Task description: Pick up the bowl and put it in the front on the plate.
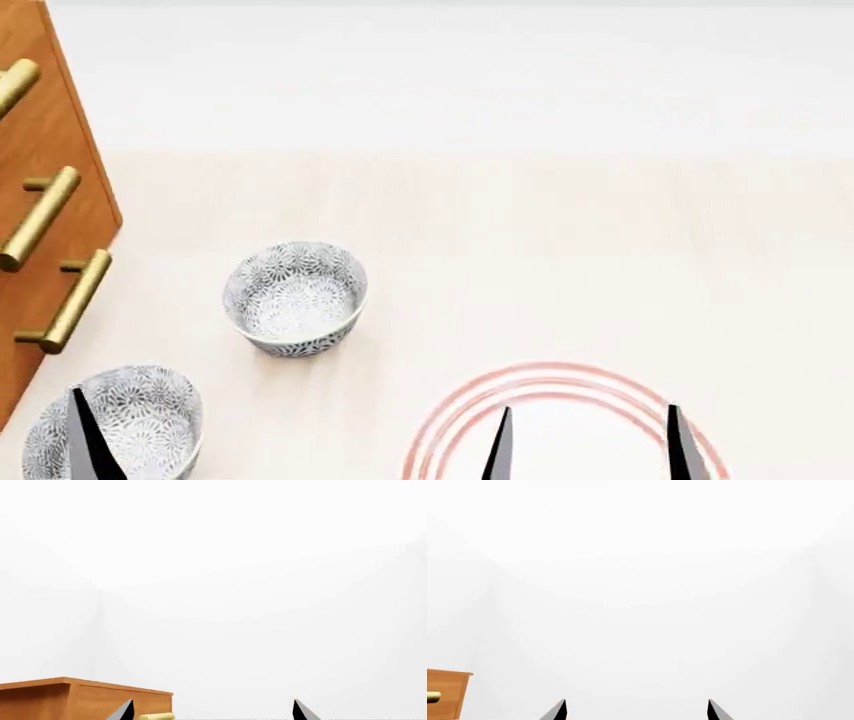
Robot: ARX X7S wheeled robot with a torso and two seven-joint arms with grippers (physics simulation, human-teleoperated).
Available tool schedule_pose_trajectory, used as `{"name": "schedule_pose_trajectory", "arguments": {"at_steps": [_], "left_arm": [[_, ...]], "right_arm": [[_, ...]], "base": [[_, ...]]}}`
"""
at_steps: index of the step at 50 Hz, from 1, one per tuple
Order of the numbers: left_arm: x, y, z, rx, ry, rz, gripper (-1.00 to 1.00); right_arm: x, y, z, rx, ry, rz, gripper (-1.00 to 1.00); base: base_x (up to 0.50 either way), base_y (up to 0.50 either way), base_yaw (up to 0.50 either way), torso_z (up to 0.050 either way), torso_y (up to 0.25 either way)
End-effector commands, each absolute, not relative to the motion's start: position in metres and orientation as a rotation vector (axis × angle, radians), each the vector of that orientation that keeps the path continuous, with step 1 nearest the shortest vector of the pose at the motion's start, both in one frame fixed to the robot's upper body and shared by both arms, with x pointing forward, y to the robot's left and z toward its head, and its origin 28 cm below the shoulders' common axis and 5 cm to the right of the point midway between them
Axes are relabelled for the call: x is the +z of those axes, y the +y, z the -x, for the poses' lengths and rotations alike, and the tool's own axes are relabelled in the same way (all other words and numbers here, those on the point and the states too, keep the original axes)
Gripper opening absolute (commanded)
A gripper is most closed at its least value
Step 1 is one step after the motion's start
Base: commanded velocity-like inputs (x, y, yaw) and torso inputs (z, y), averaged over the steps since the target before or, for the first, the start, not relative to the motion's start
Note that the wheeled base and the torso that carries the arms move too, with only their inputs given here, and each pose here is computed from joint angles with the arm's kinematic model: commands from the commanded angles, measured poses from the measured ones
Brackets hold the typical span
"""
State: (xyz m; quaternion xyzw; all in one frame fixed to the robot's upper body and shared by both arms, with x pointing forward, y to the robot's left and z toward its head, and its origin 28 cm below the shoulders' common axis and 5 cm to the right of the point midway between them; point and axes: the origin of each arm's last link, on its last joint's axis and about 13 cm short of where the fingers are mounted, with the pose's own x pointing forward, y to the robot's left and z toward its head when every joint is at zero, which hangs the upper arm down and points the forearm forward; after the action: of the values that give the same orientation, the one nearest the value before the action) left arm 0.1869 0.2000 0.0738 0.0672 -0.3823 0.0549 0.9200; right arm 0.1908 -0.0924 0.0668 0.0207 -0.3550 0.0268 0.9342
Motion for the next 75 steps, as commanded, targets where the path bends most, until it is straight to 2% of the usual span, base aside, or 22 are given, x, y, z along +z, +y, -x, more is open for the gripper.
{"name": "schedule_pose_trajectory", "arguments": {"at_steps": [1,12,27,48,57,67,71,75], "left_arm": [[0.074,0.201,-0.188,0.122,-0.787,-0.152,1.0],[0.073,0.201,-0.189,0.118,-0.768,-0.146,1.0],[0.069,0.2,-0.191,0.109,-0.716,-0.165,1.0],[0.068,0.201,-0.192,0.116,-0.709,-0.17,1.0],[0.07,0.201,-0.19,0.119,-0.738,-0.162,1.0],[0.073,0.201,-0.188,0.127,-0.774,-0.164,1.0],[0.073,0.201,-0.188,0.127,-0.768,-0.159,1.0],[0.072,0.201,-0.188,0.124,-0.759,-0.155,1.0]], "right_arm": [[0.068,-0.092,-0.191,0.057,-0.738,-0.025,1.0],[0.068,-0.092,-0.191,0.06,-0.734,-0.025,1.0],[0.066,-0.093,-0.192,0.046,-0.715,-0.036,1.0],[0.065,-0.092,-0.193,0.047,-0.709,-0.038,1.0],[0.067,-0.093,-0.194,0.045,-0.71,-0.032,1.0],[0.099,-0.095,-0.219,0.045,-0.675,-0.059,1.0],[0.119,-0.101,-0.244,0.015,-0.6,-0.075,1.0],[0.13,-0.104,-0.275,0.048,-0.439,-0.051,1.0]], "base": [[0.0,0.5,0.0,0.0,0.0],[0.0,0.47,0.0,0.0,0.0],[0.0,0.0,0.0,0.0,0.0],[0.0,0.0,0.0,0.006,-0.25],[0.0,0.0,0.0,0.0,-0.005],[0.0,0.0,0.0,0.0,0.0],[0.0,0.0,0.0,0.0,0.0],[0.0,0.0,0.0,0.0,0.0]]}}
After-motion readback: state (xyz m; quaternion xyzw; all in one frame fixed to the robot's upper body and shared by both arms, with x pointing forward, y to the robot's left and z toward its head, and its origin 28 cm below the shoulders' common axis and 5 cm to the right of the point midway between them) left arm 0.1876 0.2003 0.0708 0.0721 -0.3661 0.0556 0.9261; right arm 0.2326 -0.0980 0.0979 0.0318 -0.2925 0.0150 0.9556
